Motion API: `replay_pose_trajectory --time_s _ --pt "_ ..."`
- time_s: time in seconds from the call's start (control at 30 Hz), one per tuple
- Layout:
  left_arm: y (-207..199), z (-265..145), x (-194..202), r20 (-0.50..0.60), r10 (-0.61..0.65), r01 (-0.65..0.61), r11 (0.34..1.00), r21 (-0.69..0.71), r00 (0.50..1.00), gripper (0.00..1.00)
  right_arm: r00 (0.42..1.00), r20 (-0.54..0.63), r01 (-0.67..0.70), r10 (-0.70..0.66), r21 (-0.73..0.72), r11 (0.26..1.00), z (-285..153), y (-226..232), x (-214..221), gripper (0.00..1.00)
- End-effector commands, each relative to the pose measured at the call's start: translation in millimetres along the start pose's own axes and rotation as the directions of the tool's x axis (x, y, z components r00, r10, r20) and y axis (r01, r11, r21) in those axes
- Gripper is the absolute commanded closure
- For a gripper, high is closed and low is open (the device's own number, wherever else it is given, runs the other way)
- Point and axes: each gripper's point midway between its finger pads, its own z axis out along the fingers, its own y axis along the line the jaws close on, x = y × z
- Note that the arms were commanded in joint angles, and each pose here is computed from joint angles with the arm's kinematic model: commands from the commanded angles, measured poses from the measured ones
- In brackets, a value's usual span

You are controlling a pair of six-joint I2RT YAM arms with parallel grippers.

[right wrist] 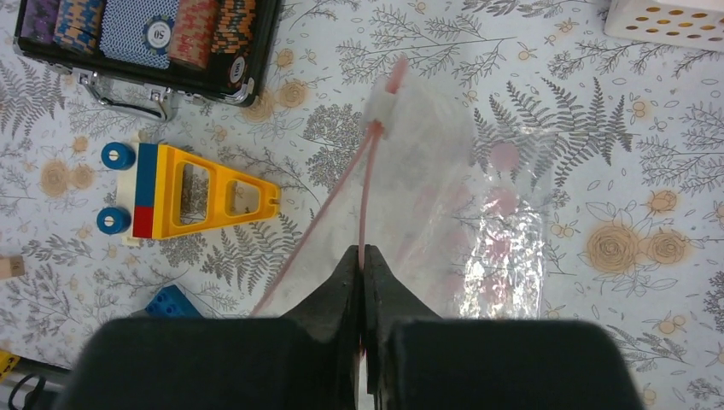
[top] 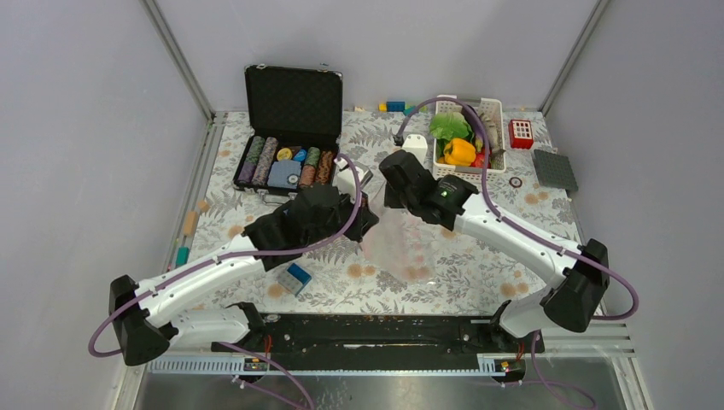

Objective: Place the food in the zip-top bag and seal the zipper
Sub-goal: Open the zipper of the food storage bag.

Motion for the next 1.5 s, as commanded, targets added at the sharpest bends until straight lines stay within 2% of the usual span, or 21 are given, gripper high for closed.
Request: replay_pose_trajectory --time_s 0.0,0.03,0.07,0.1,0.27,0.37,0.5,0.63,0.9,1.13,1.33,1.47 --pt "-14 -11 -31 0.112 -0.041 0.036 0.998 0.047 0.993 0.66 0.999 0.044 -0.013 0.017 -0.074 0.997 -5 14 -9 1.00" --pt "-10 -16 -33 0.121 -0.055 0.052 0.998 0.028 0.991 0.35 0.998 0.059 -0.017 0.024 -0.110 0.994 -9 17 -11 1.00" --pt "-6 -25 -38 0.144 -0.070 0.070 0.998 0.008 0.987 0.09 0.997 0.070 -0.015 0.026 -0.145 0.989 -14 20 -13 1.00" --pt "-4 -32 -40 0.159 -0.080 0.082 0.997 -0.003 0.984 0.02 0.996 0.080 -0.015 0.030 -0.176 0.984 -18 22 -13 1.00" --pt "4 -74 -51 0.250 -0.150 0.159 0.987 -0.015 0.956 0.01 0.991 0.127 0.007 0.037 -0.330 0.944 -46 28 -13 1.00" --pt "9 -81 -48 0.252 -0.178 0.193 0.981 -0.036 0.951 0.01 0.988 0.144 0.012 0.048 -0.386 0.922 -56 27 -7 1.00" --pt "22 -66 -32 0.167 -0.199 0.223 0.964 -0.142 0.966 0.01 0.985 0.159 0.013 0.063 -0.440 0.898 -63 26 0 1.00" --pt "20 -41 -17 0.080 -0.206 0.217 0.963 -0.163 0.975 0.01 0.987 0.155 0.023 0.051 -0.439 0.898 -62 23 6 1.00" --pt "30 -15 -11 0.044 -0.201 0.205 0.948 -0.243 0.979 0.01 0.985 0.171 0.048 0.027 -0.419 0.907 -62 20 4 1.00" --pt "19 -16 -15 0.034 -0.205 0.208 0.960 -0.187 0.978 0.01 0.984 0.177 0.045 0.017 -0.343 0.938 -52 12 -1 1.00" --pt "-17 -28 -15 0.028 -0.189 0.188 0.981 0.040 0.982 0.01 0.982 0.183 0.008 0.050 -0.300 0.954 -53 6 -8 1.00" --pt "-18 -14 -4 -0.017 -0.178 0.179 0.983 0.036 0.984 0.01 0.984 0.164 -0.019 0.070 -0.295 0.955 -55 5 -7 1.00"
